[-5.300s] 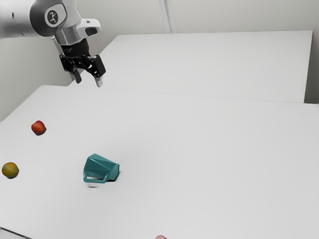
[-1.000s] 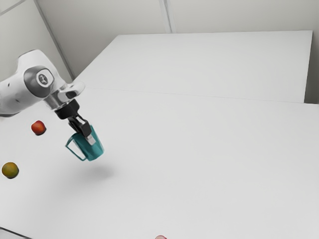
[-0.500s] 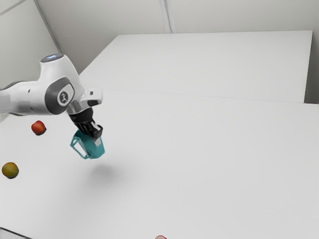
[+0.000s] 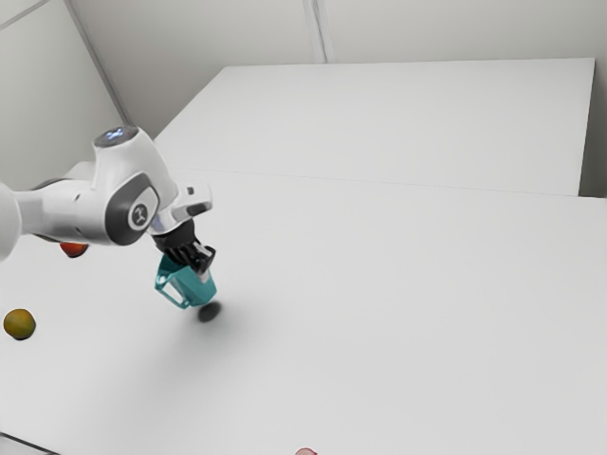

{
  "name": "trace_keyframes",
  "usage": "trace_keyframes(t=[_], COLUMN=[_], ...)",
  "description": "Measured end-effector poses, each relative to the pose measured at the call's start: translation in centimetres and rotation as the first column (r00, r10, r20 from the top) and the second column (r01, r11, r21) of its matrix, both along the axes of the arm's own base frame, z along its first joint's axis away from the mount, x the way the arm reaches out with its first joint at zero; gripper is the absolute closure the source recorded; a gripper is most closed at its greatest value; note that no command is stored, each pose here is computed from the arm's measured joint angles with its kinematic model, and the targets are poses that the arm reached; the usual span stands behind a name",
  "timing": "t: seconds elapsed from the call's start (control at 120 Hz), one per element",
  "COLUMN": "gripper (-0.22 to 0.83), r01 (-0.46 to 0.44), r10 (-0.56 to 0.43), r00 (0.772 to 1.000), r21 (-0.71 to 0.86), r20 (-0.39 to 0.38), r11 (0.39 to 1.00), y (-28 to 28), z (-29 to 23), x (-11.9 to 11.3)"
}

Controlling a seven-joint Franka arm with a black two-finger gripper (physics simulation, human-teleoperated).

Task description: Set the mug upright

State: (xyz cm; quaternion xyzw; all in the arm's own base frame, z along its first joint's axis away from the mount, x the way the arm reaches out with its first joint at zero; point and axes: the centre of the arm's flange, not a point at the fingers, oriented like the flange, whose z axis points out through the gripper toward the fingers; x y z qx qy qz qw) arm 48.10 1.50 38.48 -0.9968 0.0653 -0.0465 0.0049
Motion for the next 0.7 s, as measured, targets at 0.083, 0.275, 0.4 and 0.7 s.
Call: trace_keyframes(t=[0.083,0.275,0.4,0.7], gripper=[0.78,0.78,0.78,0.78], r01=[-0.014,-0.036,-0.049,-0.075], r10=[0.014,0.036,0.049,0.074], r00=[1.0,0.999,0.999,0.997], r21=[-0.004,-0.012,-0.015,-0.023], r20=[-0.003,-0.014,-0.019,-0.037], r11=[1.0,0.999,0.999,0.997], y=[-0.2,-0.6,-0.8,-0.9], z=[-0.5,-1.5,-2.0,-3.3], x=[0.1,0.4,0.5,0.7])
